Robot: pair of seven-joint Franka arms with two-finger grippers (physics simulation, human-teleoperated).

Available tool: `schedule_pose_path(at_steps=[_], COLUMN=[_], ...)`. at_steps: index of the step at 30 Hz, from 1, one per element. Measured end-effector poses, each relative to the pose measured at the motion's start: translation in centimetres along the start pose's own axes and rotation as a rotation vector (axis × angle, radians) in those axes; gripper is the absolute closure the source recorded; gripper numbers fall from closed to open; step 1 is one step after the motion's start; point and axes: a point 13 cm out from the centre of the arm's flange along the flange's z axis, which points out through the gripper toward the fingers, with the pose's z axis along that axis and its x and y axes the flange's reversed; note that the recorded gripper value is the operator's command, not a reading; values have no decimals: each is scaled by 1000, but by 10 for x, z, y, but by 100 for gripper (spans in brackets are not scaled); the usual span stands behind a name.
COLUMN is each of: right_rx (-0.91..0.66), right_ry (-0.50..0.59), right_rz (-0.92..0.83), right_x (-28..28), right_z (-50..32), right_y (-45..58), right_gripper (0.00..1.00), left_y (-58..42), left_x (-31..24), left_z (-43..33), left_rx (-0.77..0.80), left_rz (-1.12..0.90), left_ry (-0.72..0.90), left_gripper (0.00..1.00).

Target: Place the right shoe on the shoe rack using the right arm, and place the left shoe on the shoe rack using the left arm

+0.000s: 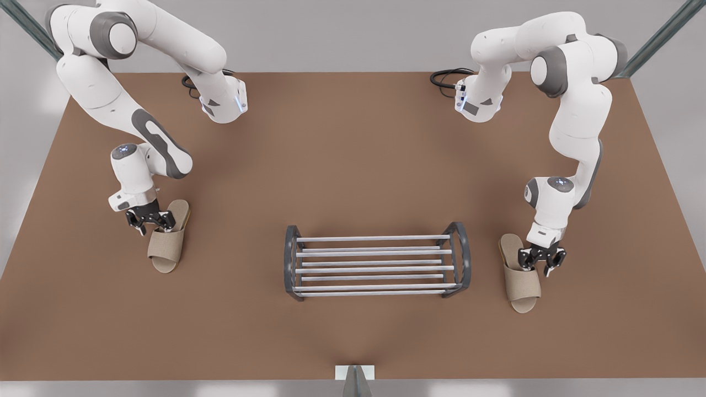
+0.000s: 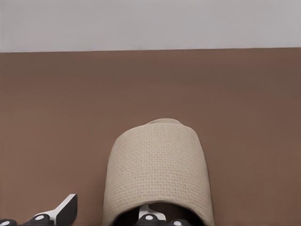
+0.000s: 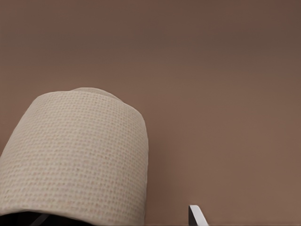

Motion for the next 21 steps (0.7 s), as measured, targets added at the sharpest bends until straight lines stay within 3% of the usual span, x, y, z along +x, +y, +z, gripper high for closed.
schedule_pose_path(at_steps=[8, 15, 18, 20, 21], right_rx=[-16, -30, -32, -36, -36], right_ry=[-4, -22, -25, -27, -28], right_rz=[-4, 11, 25, 35, 43], right_x=[-3, -15, -18, -21, -21], right_z=[1, 1, 1, 2, 3], right_y=[11, 23, 24, 28, 28], right_gripper=[0, 0, 0, 0, 5], left_y=[0, 2, 3, 4, 5], left_x=[-2, -8, -10, -11, -14], left_z=[0, -4, -5, -6, -6], left_rx=[0, -4, -6, -8, -9], left_rz=[0, -6, -9, -10, -11], left_ry=[-2, -12, -16, -18, -22], left_gripper=[57, 68, 78, 79, 79])
